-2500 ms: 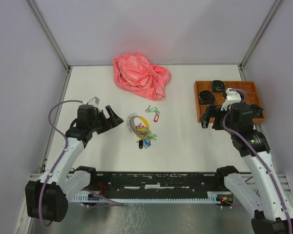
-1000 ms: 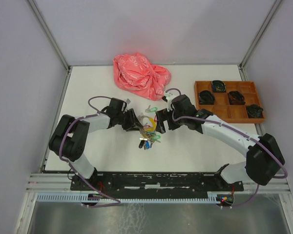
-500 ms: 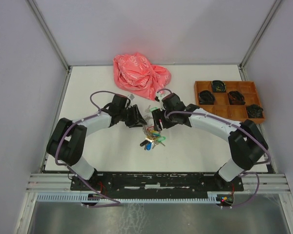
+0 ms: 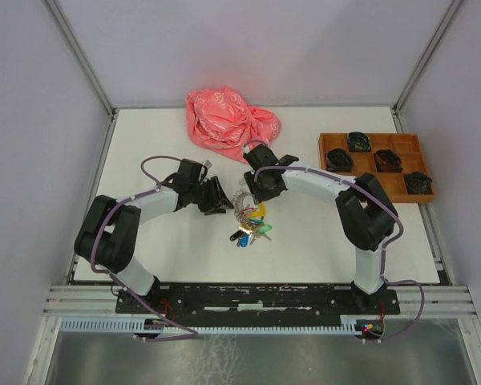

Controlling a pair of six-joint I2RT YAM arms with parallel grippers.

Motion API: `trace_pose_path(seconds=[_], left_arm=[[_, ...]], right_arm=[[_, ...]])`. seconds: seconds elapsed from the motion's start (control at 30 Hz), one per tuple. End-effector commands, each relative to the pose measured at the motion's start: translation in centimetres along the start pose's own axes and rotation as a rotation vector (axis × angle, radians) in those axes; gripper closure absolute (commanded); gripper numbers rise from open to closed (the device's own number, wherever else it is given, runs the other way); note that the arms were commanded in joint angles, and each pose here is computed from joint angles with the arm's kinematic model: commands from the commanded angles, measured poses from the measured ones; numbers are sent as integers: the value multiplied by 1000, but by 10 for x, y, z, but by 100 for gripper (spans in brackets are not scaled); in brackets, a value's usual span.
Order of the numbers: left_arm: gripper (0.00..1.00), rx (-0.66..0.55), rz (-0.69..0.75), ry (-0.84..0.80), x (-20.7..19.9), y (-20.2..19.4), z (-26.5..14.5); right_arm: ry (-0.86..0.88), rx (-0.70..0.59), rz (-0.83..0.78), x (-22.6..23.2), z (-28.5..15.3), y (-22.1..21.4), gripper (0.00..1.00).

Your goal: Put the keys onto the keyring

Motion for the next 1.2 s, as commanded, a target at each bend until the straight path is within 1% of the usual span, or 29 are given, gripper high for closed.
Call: trace_pose_path(seconds=[0.0,0.13,0.4,0.7,0.77,0.83,0.93,0.97,1.0,1.17], left_arm=[[53,-36,28,-18,1,6,-6],[53,-29,28,-25,3,4,-7],[53,-19,40,-10,8,0,-8],[52,-13,42,-30,6,-1,-12],[52,-12,31,-49,4,0,-13],[52,-12,21,-65,2,1,-14],[52,-16,16,-77,-1,2,-16],[51,-16,14,-80,-2,2,-17],[51,-15,12,-85,-3,2,-17],[47,2,-24,-135,-11,0,-16]], right_arm=[[-99,55,-10,-5,5,-1,53],[-140,85,-12,-9,15,-7,53],[-124,141,2,-2,36,-12,54],[-204,252,0,-13,44,-34,64],[-196,260,0,-12,42,-36,68],[-182,257,-2,-11,38,-36,76],[-155,242,-1,-8,31,-38,90],[-133,227,1,-5,26,-36,97],[-114,211,6,-3,23,-35,99],[-25,111,48,11,9,-22,99]])
Point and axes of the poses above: each gripper's point midway between its finger pads, its own z axis out along the fingers, its own x axis along the line the jaws close on, y = z × x, the point moved 3 cm from there along -z, back along the fingers, and after that the axes turned 11 degrees about -z, right-handed, at the moved point
